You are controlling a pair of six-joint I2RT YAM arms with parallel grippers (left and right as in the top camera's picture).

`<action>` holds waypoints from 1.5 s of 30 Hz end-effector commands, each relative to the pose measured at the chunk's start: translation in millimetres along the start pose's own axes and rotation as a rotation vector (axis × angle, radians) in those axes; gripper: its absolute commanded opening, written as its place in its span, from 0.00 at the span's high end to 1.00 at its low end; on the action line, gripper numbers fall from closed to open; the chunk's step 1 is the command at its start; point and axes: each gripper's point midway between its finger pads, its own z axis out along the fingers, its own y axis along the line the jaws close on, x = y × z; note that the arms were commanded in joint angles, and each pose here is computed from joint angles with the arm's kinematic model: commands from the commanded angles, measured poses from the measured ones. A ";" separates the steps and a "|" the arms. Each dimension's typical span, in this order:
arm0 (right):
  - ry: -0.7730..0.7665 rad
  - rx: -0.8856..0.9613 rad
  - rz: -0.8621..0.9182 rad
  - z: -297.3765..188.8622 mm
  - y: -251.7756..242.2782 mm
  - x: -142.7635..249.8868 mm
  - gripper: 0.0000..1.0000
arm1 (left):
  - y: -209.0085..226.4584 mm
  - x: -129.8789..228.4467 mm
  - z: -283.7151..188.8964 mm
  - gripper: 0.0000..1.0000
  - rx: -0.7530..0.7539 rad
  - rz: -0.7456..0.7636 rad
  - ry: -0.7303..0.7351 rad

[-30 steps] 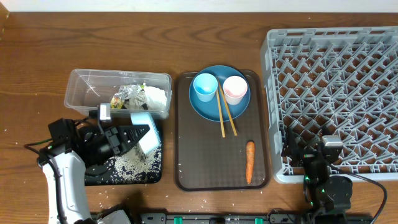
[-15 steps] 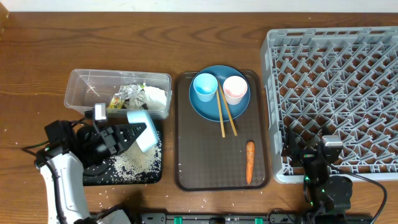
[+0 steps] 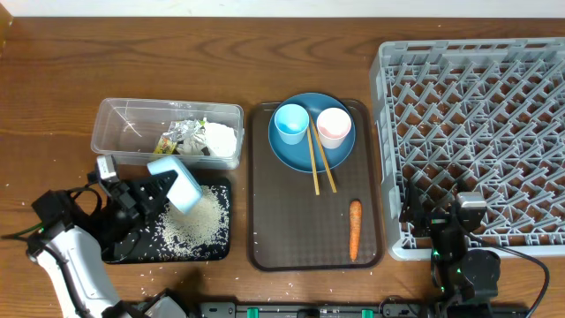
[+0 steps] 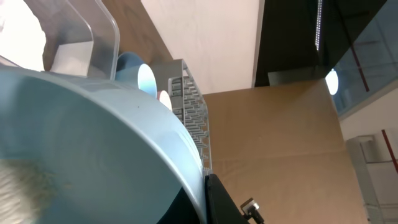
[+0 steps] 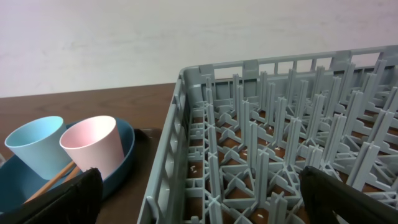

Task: Sort waste into correct bins and load items into the dishwasher rack
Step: 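Tilt the bowl with the left gripper to pour rice out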

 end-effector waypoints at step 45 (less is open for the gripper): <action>0.007 -0.008 0.010 0.1 1.9 2.0 0.01 | 7.8 40.4 33.7 0.94 -0.071 0.131 0.231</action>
